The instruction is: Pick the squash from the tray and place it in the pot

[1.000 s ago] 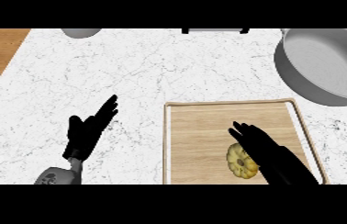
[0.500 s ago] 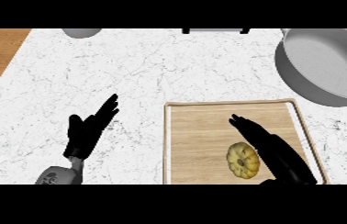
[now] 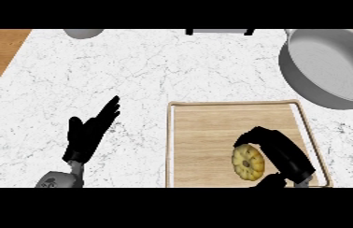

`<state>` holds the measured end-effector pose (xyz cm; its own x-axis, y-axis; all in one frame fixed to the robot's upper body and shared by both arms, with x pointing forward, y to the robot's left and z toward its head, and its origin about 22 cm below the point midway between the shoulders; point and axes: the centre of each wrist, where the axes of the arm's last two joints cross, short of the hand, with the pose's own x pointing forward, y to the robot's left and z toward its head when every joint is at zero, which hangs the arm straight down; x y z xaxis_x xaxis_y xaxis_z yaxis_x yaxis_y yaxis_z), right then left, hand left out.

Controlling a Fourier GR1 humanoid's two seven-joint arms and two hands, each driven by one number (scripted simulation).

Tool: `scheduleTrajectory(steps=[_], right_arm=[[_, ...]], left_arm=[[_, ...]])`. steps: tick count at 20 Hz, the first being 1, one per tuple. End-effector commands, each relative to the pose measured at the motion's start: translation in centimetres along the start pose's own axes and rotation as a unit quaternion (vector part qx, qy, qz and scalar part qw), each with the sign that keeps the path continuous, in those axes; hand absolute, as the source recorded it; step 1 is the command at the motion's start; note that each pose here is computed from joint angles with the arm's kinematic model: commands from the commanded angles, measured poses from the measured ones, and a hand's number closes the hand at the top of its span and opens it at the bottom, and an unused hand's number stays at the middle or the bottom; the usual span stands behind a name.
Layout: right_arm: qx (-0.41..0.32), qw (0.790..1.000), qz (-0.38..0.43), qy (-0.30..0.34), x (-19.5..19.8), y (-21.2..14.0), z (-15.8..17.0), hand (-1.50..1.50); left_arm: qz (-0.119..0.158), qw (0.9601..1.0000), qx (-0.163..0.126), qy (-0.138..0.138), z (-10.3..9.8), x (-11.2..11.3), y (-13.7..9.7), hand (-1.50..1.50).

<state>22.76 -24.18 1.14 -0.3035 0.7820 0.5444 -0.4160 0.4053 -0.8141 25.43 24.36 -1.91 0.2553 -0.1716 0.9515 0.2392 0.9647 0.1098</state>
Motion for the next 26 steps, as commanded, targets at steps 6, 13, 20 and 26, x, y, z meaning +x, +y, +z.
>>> scheduleTrajectory(steps=[6,13,20,26], right_arm=[[0.004,0.997,-0.067,-0.027,-3.3,2.0,1.7,1.50],[-0.316,0.895,-0.295,0.107,-12.8,-0.7,11.2,1.50],[-0.463,0.822,-0.308,0.123,-20.2,-8.1,20.4,1.50],[-0.462,0.835,-0.256,0.152,-23.2,-10.6,23.3,1.50]], left_arm=[[0.012,0.9999,-0.004,0.005,-0.7,0.0,-0.5,0.00],[0.016,0.9991,0.037,0.010,1.0,-0.9,1.1,0.00],[0.015,0.9999,0.006,0.001,-0.4,0.0,0.2,0.00],[-0.001,1.0000,-0.002,0.001,-0.8,-1.0,1.0,0.00]])
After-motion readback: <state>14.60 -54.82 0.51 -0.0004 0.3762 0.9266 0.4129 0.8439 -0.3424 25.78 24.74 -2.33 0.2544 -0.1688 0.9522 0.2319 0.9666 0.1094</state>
